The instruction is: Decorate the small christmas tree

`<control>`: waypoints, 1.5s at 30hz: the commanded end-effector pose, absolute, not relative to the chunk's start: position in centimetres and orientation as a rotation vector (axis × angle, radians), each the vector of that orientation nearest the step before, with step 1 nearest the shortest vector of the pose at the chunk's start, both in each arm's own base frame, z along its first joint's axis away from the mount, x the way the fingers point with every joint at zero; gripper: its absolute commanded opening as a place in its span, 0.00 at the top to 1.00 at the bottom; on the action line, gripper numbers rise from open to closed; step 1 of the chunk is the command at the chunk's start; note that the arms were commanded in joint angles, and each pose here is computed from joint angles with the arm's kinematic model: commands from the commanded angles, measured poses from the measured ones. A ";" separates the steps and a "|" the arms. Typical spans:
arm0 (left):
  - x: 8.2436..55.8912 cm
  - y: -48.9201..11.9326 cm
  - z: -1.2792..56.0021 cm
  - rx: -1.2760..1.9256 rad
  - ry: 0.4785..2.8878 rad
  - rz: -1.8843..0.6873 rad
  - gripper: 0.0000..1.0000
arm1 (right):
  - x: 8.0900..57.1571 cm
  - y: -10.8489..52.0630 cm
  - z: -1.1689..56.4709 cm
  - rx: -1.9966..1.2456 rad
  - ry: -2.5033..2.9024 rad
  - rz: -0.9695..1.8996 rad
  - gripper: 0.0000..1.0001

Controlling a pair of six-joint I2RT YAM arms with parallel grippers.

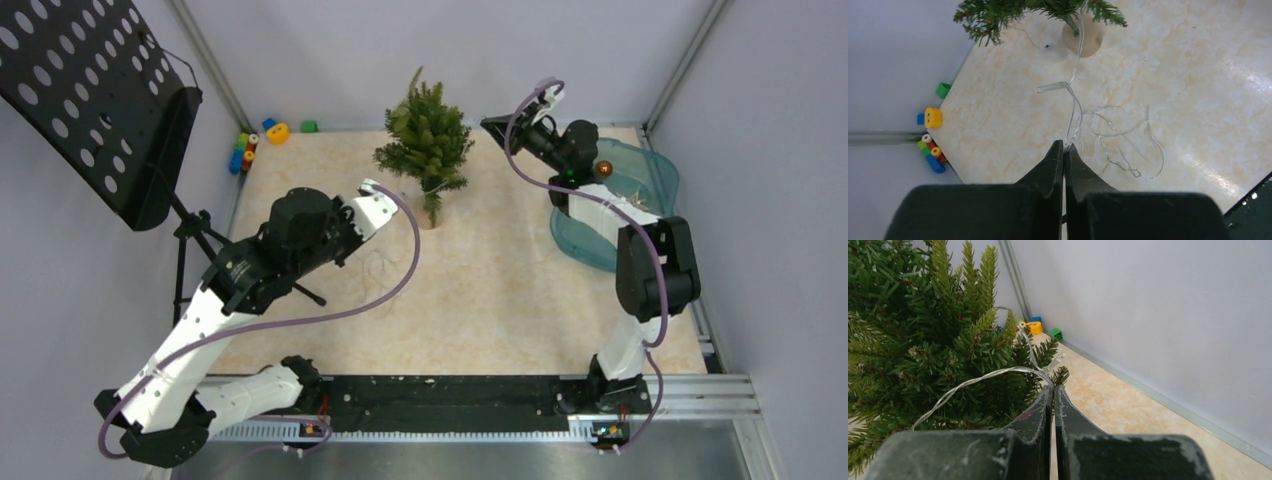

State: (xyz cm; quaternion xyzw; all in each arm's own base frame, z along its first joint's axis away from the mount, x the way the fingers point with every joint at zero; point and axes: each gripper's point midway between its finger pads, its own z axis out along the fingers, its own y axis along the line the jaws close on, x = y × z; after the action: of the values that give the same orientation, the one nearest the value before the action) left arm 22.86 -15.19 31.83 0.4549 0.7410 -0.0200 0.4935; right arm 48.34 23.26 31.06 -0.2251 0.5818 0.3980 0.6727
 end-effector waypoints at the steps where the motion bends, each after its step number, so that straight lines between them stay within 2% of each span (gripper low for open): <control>1: 24.1 -12.3 31.7 1.021 1.803 0.098 1.00 | 47.3 22.8 33.3 -0.581 1.268 0.830 1.00; 8: 24.0 -12.0 33.5 0.973 1.797 0.058 1.00 | 47.3 22.8 33.6 -0.597 1.274 0.823 1.00; 19: 27.0 -8.3 28.5 0.941 1.887 0.274 1.00 | 46.1 23.5 31.7 -0.647 1.295 0.836 0.99; 24: 29.2 -7.9 30.6 0.870 1.848 0.277 1.00 | 45.8 22.8 33.6 -0.625 1.269 0.784 0.62; 32: 33.8 -4.3 27.8 0.780 1.951 0.297 1.00 | 44.0 21.1 36.1 -0.619 1.269 0.672 0.29; 37: 35.2 -5.4 28.0 0.758 1.969 0.153 1.00 | 41.8 20.8 38.6 -0.527 1.288 0.628 0.22; 40: 36.3 -5.6 28.8 0.703 1.954 0.122 1.00 | 37.7 25.1 38.5 -0.651 1.236 0.542 0.21; 45: 37.4 -4.8 30.8 0.521 1.963 -0.031 1.00 | 28.9 33.2 35.5 -0.854 1.165 0.646 0.21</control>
State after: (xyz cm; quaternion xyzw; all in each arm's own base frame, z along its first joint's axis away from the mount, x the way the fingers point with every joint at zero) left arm 35.82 -4.47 26.28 0.2823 0.8377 0.0527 0.4645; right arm 33.69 29.92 37.82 -0.3306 0.5432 0.3046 0.7091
